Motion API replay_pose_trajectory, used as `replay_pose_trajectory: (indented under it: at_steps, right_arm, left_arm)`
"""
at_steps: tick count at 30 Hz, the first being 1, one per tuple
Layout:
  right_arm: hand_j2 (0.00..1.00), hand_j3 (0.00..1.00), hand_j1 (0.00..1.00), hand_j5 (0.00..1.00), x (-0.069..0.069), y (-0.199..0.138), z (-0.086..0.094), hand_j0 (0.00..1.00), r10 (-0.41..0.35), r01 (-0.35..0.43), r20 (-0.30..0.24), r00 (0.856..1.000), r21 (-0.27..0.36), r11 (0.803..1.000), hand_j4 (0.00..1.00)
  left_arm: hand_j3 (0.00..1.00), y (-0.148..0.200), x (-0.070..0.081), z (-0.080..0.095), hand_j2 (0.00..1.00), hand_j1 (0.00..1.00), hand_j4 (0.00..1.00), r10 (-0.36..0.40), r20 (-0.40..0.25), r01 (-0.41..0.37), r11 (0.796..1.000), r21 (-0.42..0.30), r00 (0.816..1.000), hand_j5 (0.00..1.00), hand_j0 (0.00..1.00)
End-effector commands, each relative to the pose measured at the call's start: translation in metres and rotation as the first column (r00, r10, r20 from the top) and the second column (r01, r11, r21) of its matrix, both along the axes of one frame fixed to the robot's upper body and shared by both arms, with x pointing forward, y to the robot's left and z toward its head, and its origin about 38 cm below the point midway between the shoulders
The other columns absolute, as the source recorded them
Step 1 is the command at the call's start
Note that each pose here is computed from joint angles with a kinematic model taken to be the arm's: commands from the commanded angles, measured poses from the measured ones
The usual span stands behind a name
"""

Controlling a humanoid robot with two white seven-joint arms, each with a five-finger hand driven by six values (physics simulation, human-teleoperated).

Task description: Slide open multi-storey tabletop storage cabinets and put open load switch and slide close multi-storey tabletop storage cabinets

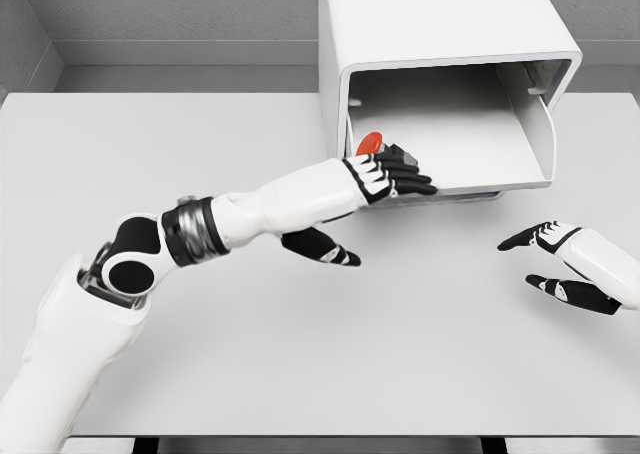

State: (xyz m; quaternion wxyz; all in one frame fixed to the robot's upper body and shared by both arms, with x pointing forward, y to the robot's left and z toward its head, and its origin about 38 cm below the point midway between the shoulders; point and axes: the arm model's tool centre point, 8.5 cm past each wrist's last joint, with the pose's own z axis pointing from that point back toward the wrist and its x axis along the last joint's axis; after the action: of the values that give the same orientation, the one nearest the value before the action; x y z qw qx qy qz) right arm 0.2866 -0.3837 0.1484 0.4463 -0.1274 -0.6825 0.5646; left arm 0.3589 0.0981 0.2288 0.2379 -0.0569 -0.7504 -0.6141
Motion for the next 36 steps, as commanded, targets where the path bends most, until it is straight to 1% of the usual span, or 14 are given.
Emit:
replay_pose_trajectory:
  at_steps: [1,8,15,18,22,28,34,36]
  right_arm:
    - [0.70,0.70,0.70,0.70,0.000,-0.001,0.001,0.70,-0.003,0.003,-0.001,1.000,0.004,1.000,0.70]
    - [0.70,0.70,0.70,0.70,0.000,0.000,0.000,0.70,-0.002,0.002,-0.002,1.000,0.006,1.000,0.70]
    - [0.70,0.70,0.70,0.70,0.000,-0.001,0.000,0.70,-0.003,0.003,-0.003,1.000,0.005,1.000,0.70]
    - [0.71,0.71,0.71,0.71,0.000,-0.001,-0.001,0.71,-0.003,0.004,-0.004,1.000,0.005,1.000,0.71]
    - [0.71,0.71,0.71,0.71,0.000,-0.001,-0.001,0.71,-0.003,0.004,-0.004,1.000,0.005,1.000,0.71]
    - [0.71,0.71,0.71,0.71,-0.001,0.000,0.000,0.71,-0.002,0.002,-0.003,1.000,0.006,1.000,0.71]
    - [0.72,0.72,0.72,0.72,0.000,0.000,0.000,0.72,-0.003,0.003,-0.002,1.000,0.007,1.000,0.72]
    - [0.72,0.72,0.72,0.72,-0.001,0.000,0.000,0.72,-0.002,0.002,-0.003,1.000,0.006,1.000,0.72]
  left_arm:
    - [1.00,0.002,0.002,-0.001,1.00,1.00,1.00,0.015,-0.044,-0.016,1.000,-0.008,0.999,1.00,1.00]
    - [1.00,-0.002,0.001,0.000,1.00,1.00,1.00,0.002,-0.023,-0.002,1.000,0.000,1.000,1.00,1.00]
    - [1.00,-0.007,-0.001,0.001,1.00,1.00,1.00,-0.010,-0.016,0.010,1.000,0.007,1.000,1.00,1.00]
    - [1.00,-0.010,-0.002,-0.002,1.00,1.00,1.00,-0.015,-0.018,0.016,1.000,0.020,1.000,1.00,1.00]
    - [1.00,-0.009,0.001,-0.005,1.00,1.00,1.00,-0.006,-0.026,0.007,1.000,0.027,1.000,1.00,1.00]
    - [1.00,-0.003,0.008,-0.001,1.00,1.00,1.00,0.013,-0.015,-0.013,0.999,0.034,1.000,1.00,1.00]
    - [1.00,-0.001,0.016,-0.007,1.00,1.00,1.00,0.027,-0.035,-0.025,0.999,0.047,0.999,1.00,1.00]
    - [1.00,0.000,0.019,-0.006,1.00,1.00,1.00,0.031,-0.033,-0.030,0.998,0.050,0.999,1.00,1.00]
